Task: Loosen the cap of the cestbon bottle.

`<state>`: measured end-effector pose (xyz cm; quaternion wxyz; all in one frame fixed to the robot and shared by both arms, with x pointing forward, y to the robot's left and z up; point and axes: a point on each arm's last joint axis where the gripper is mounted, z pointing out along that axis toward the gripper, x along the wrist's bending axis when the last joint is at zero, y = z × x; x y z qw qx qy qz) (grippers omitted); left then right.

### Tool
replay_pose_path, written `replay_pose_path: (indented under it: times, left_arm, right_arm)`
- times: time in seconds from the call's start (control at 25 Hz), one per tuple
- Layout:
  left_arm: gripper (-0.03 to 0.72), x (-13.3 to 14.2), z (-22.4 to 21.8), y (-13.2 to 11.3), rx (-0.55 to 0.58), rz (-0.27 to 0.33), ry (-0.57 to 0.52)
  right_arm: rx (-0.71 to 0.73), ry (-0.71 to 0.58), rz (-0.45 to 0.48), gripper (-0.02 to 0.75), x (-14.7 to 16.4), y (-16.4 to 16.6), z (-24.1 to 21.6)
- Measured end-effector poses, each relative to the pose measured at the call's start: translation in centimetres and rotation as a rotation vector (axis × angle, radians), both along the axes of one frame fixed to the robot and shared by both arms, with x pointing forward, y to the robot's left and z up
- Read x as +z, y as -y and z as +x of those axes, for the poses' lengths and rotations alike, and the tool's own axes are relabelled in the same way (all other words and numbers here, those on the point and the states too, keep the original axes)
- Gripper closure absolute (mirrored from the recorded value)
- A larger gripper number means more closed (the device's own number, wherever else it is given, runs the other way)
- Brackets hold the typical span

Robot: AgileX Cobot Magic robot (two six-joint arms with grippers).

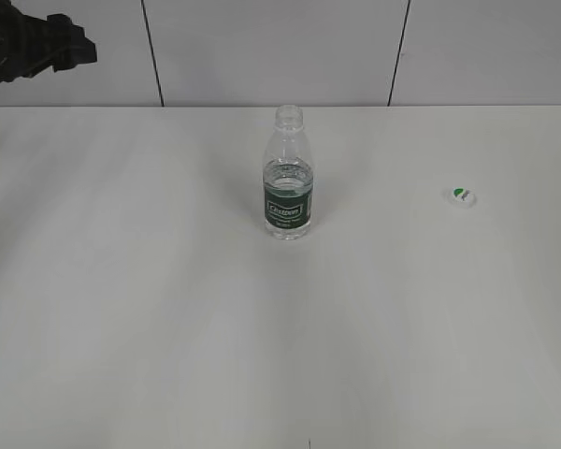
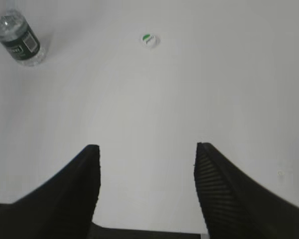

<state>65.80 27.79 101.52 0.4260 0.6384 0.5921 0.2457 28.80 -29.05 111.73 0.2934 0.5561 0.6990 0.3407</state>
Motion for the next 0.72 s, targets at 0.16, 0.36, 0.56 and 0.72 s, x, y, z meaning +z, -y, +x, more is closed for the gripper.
replay_pose_path:
  times: [0.16,0.36,0.56,0.72]
  left_arm:
    - [0.165,0.0,0.0,0.1,-0.006,-0.003,-0.002]
    - [0.165,0.0,0.0,0.1,-0.007,-0.004,-0.001]
    - [0.165,0.1,-0.1,0.1,-0.013,-0.006,-0.001]
    - [0.165,0.6,-0.2,0.2,-0.019,-0.008,0.009]
  right_arm:
    - [0.006,0.107,0.018,0.281,-2.3,0.7,-3.0]
    - [0.015,0.173,0.018,0.281,-5.5,1.3,-5.5]
    - [0.030,0.160,0.005,0.281,-6.3,1.4,-5.8]
    - [0.059,0.162,-0.004,0.281,-6.3,1.2,-5.8]
